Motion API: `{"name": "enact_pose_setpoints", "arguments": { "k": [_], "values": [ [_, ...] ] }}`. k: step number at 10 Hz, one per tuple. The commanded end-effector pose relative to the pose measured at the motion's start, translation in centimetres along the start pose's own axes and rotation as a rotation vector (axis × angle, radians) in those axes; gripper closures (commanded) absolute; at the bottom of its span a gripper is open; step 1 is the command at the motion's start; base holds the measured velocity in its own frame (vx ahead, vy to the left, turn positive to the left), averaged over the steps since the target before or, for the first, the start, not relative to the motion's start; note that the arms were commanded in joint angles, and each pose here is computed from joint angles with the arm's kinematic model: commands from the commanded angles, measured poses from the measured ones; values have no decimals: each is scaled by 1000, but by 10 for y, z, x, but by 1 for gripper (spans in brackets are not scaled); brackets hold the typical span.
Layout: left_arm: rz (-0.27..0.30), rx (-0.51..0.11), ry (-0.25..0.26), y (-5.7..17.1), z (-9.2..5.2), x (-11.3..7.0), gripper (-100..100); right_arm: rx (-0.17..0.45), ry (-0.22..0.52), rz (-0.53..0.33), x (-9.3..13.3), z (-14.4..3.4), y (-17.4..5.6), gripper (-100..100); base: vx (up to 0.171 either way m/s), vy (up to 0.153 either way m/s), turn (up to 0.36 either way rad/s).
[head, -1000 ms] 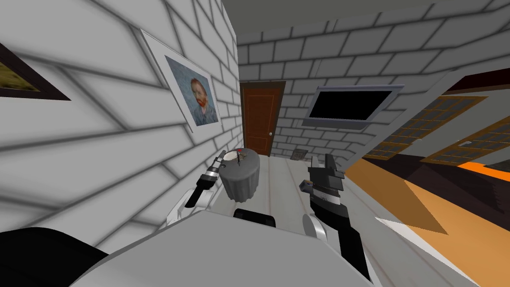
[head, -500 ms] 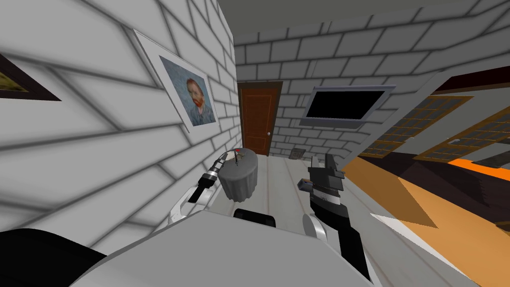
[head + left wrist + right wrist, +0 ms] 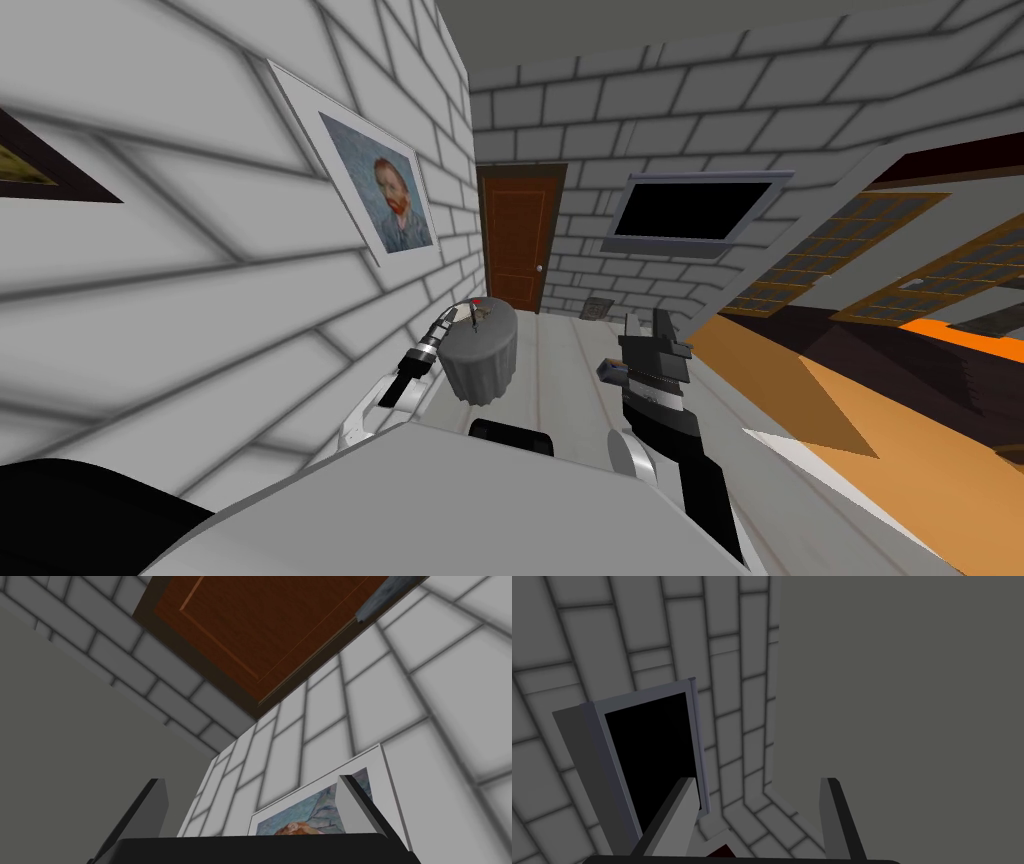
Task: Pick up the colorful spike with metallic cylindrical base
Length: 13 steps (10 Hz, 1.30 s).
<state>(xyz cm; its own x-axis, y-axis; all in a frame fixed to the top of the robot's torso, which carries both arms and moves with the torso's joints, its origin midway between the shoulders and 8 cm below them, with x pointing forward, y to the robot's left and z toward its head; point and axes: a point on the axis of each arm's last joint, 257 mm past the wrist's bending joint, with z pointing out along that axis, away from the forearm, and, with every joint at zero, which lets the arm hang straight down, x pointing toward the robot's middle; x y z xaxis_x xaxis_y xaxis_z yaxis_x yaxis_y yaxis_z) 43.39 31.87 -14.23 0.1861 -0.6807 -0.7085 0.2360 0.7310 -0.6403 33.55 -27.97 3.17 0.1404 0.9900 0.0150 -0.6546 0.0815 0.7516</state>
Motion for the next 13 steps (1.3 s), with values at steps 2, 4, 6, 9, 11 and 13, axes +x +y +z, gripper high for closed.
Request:
{"name": "enact_pose_setpoints", "arguments": {
  "k": [2, 4, 6, 9, 11, 13],
  "values": [
    [0, 0, 0, 0, 0, 0, -100, 0, 0, 0, 0, 0, 0, 0, 2, 3, 8],
    [26, -12, 13, 9, 2, 5, -100, 0, 0, 0, 0, 0, 0, 0, 8, -1, 3],
    [50, -23, 26, 18, 5, 10, -100, 0, 0, 0, 0, 0, 0, 0, 12, -20, -21],
    [101, -43, 50, 35, 9, 17, -100, 0, 0, 0, 0, 0, 0, 0, 12, -18, -21],
    [141, -58, 69, 47, 13, 23, -100, 0, 0, 0, 0, 0, 0, 0, 13, -21, -21],
    [186, -70, 87, 59, 17, 27, -100, 0, 0, 0, 0, 0, 0, 0, 21, -24, -24]
  ]
}}
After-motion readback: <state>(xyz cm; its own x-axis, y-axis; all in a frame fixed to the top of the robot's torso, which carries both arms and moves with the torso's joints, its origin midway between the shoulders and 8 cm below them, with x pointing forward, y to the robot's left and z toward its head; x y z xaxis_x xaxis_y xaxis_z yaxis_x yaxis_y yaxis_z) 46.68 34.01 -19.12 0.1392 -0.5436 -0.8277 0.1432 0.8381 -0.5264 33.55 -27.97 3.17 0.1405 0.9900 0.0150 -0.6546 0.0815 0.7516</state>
